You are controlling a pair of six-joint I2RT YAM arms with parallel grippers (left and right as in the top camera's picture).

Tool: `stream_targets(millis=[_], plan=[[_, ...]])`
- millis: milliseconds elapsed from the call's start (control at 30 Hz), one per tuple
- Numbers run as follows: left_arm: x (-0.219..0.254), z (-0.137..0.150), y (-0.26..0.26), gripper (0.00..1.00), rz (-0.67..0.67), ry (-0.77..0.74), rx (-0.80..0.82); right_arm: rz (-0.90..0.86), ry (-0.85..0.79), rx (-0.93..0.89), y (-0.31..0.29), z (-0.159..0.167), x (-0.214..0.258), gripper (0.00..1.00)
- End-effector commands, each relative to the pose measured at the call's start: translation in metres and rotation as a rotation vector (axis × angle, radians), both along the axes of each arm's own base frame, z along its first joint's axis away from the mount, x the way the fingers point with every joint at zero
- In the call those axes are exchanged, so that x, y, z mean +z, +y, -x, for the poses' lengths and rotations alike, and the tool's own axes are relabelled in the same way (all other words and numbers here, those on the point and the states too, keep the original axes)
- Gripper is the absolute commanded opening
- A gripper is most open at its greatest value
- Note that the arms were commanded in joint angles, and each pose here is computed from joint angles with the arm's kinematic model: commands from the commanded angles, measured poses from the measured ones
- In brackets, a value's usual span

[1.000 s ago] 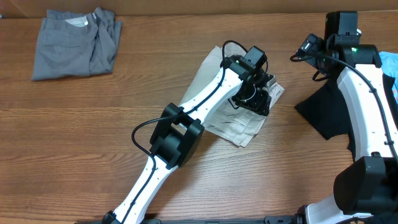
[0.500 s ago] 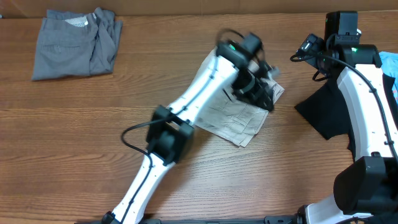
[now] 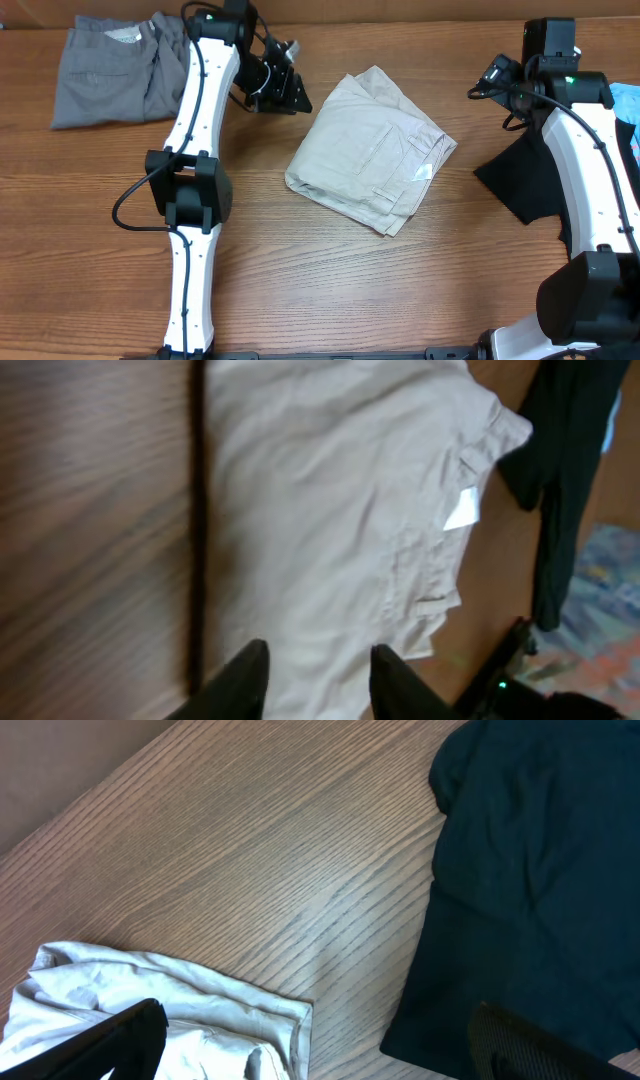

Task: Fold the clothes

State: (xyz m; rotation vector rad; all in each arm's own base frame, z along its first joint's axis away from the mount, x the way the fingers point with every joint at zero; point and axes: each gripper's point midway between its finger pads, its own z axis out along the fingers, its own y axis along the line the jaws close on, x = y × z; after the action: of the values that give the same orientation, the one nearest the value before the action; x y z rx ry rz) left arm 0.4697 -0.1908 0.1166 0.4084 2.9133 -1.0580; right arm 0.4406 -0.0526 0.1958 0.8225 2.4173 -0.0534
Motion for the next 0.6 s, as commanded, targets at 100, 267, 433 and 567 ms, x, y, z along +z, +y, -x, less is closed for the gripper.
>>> stream_targets(millis=[100, 267, 433, 567], plan=[[0.001, 0.035, -0.043, 0.07, 0.051, 0.031, -0.158, 0.005, -0.023, -0.001, -0.001, -0.003, 0.008, 1.0], [-0.036, 0.059, -0.041, 0.04, -0.016, 0.15, -0.182, 0.005, -0.022, -0.001, -0.001, -0.003, 0.008, 1.0], [-0.075, 0.073, -0.028, 0.04, -0.031, 0.249, -0.162, 0.005, -0.023, -0.001, -0.001, -0.003, 0.008, 1.0], [-0.098, 0.085, -0.025, 0.04, 0.015, 0.271, -0.192, 0.005, -0.023, -0.001, -0.001, -0.003, 0.008, 1.0]])
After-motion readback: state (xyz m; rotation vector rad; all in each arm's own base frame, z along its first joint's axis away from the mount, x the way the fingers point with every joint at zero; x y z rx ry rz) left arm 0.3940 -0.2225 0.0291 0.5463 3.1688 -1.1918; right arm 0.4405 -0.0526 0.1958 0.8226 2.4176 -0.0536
